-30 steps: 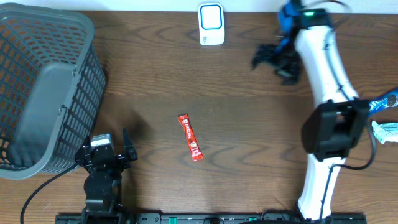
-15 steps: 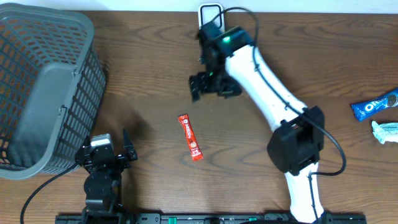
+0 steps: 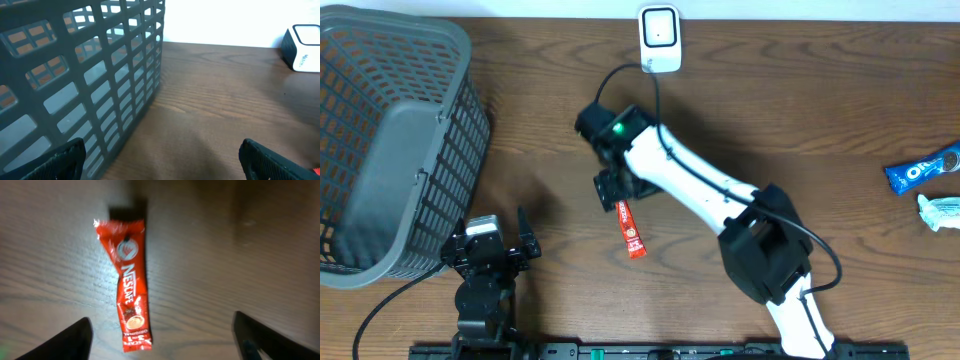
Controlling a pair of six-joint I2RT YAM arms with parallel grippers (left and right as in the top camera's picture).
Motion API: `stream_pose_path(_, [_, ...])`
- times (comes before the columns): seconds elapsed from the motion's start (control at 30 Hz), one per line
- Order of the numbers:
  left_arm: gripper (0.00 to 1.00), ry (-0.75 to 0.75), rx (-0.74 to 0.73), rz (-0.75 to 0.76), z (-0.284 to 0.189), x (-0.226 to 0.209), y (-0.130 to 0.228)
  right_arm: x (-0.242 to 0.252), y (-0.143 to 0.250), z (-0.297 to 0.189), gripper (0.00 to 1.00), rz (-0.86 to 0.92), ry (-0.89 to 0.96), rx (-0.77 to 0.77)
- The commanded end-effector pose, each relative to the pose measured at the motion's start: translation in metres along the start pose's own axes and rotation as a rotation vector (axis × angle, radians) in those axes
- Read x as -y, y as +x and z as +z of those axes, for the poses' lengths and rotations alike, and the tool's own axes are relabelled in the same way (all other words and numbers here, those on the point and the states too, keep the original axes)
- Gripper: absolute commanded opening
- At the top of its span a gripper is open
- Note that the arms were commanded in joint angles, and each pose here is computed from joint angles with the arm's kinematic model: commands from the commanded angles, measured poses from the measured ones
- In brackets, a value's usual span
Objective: Scan the item barcode
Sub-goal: 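Reach the right gripper down and grasp the red stick pack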
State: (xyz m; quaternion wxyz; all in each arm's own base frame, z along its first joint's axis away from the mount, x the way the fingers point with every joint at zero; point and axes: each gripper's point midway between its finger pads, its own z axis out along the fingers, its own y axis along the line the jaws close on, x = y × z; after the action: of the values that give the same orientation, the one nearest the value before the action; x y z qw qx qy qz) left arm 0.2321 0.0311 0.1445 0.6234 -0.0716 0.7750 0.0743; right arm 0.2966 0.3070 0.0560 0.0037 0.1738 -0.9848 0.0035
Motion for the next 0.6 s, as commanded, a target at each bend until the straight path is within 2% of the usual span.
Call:
stream_pose_path(0.0, [0.98,-0.010,-0.030,0.024,0.003,-0.002,0.013,-0.007,0.011,0.005,0.79,-0.020,0.033,0.011])
stream_pose_path(0.3, [0.98,-0.010,-0.030,0.024,0.003,-0.001,0.013,-0.035,0.015,0.009,0.79,-0.090,0.032,0.060])
stream_pose_path(0.57, [0.98,-0.010,-0.030,0.024,0.003,-0.002,0.013,-0.028,0.002,0.026,0.75,-0.103,0.125,0.162])
